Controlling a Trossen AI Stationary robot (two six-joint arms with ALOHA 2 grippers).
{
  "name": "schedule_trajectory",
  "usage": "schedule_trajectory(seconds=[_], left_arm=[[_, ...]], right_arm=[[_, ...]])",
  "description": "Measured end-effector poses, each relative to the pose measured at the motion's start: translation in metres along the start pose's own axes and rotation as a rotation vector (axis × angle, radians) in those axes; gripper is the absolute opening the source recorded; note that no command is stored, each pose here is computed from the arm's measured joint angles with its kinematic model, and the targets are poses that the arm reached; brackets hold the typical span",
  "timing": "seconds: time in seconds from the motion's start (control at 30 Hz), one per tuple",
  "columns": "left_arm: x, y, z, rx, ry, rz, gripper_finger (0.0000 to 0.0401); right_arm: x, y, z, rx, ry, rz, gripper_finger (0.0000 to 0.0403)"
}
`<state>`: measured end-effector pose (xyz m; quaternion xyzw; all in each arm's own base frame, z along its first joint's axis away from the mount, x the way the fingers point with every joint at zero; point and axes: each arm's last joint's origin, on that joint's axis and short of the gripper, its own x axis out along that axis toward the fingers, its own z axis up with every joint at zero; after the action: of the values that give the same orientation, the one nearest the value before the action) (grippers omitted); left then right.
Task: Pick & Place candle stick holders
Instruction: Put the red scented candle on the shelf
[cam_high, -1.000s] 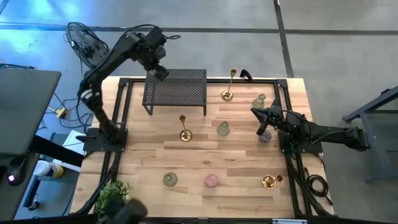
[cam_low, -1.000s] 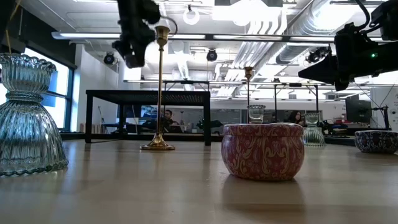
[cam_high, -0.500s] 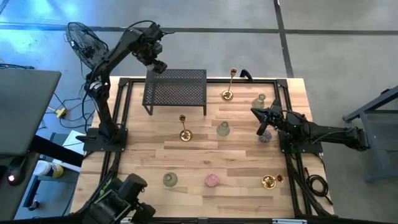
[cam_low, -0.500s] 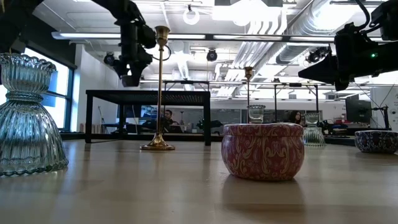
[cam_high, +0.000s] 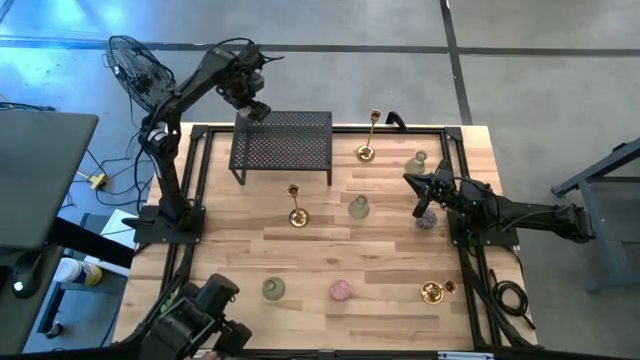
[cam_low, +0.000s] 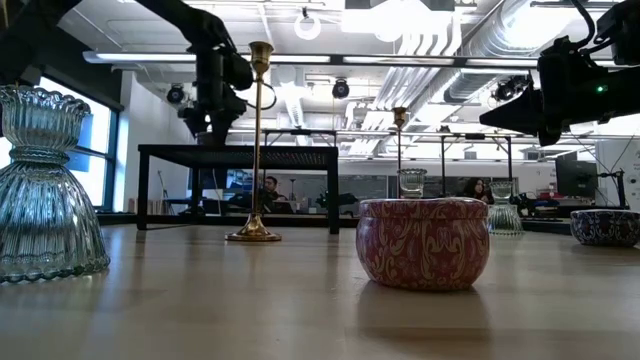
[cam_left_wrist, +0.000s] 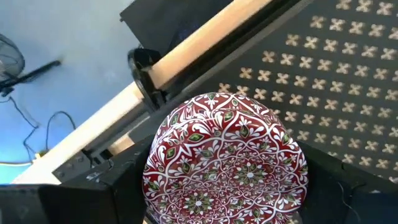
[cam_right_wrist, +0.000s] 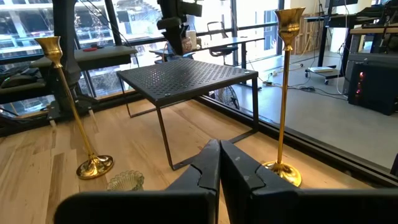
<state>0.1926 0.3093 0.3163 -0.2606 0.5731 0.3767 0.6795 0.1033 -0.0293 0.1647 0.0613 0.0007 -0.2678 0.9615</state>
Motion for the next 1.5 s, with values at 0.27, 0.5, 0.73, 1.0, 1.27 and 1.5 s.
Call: schedule_trajectory(seconds=[0.27,0.5,0.73,1.0,1.27,1.5], left_arm=[[0.014,0.006,-0.002,-0.025,0.004,-0.024,0.0294],[0.016,0.003,-0.002,0.001,0.01,-0.06,0.0312],[0.015,-0.001,-0.002,0.018,0.01,-0.058,0.0335],[0.015,0.0,-0.003,0.028,0.026,-0.021,0.0338],[0.015,0.001,-0.006,0.049,0.051,-0.004,0.0339],[0.008,0.001,-0.008,0.071,0.032,-0.002,0.0339]], right_arm=[[0.0,0.0,0.0,0.0,0.0,0.0,0.0],[0.0,0.0,0.0,0.0,0.0,0.0,0.0],[0.0,0.0,0.0,0.0,0.0,0.0,0.0],[0.0,0.0,0.0,0.0,0.0,0.0,0.0],[0.0,0.0,0.0,0.0,0.0,0.0,0.0],[0.0,0.0,0.0,0.0,0.0,0.0,0.0]])
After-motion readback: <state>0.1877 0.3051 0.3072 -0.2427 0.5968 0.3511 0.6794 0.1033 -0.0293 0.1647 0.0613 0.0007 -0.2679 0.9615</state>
